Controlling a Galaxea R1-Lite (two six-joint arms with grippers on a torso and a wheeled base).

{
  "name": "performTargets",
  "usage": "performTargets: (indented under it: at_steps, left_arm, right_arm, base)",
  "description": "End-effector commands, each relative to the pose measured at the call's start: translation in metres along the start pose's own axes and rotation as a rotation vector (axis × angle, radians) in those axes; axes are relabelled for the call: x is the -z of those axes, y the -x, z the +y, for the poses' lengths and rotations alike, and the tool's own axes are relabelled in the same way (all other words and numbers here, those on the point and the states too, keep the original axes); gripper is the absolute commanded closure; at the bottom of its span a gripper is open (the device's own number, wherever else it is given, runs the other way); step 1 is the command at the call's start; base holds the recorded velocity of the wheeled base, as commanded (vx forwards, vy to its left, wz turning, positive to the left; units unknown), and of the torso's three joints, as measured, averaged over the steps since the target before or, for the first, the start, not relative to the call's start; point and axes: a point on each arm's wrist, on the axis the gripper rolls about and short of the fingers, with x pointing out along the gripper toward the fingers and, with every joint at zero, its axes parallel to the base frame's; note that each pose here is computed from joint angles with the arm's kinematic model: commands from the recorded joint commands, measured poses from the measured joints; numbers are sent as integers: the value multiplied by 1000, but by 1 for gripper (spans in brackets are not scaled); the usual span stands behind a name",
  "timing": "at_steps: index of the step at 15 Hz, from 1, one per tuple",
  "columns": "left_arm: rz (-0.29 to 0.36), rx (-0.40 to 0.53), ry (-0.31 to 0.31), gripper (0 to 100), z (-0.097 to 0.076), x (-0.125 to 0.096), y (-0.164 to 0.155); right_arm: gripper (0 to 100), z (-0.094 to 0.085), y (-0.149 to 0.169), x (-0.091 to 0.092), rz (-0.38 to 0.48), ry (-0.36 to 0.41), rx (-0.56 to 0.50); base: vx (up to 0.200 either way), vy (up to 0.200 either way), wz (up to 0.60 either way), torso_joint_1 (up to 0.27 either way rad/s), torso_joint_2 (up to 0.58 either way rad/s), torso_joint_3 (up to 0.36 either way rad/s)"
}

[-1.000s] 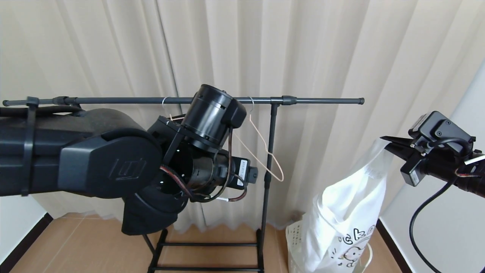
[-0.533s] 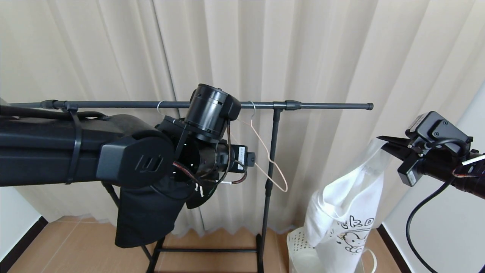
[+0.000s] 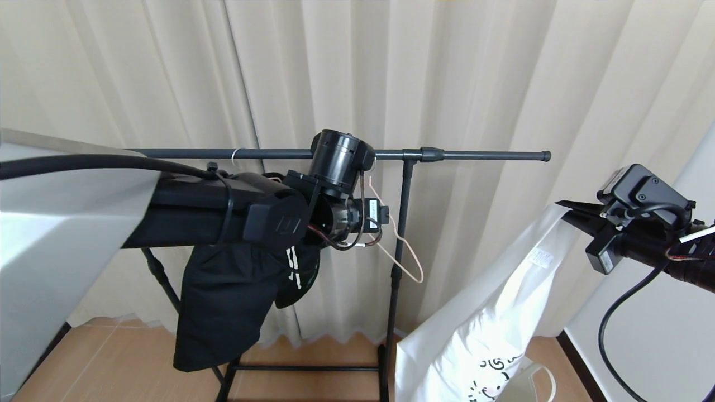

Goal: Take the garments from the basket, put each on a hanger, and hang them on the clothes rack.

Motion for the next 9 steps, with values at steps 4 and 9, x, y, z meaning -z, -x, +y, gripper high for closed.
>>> performTargets:
  at_steps: [4, 9]
  left_arm:
    - [-3, -5, -4, 0, -5, 10, -34]
    - [-37, 0, 10, 0, -4, 8, -41]
  right_arm:
    - [100, 0, -4, 2, 7, -2, -7]
    - [100, 0, -4, 1, 6, -2, -6]
  base:
    - [0, -50, 0, 2, 1, 1]
    - [40, -80, 0, -1, 2, 2]
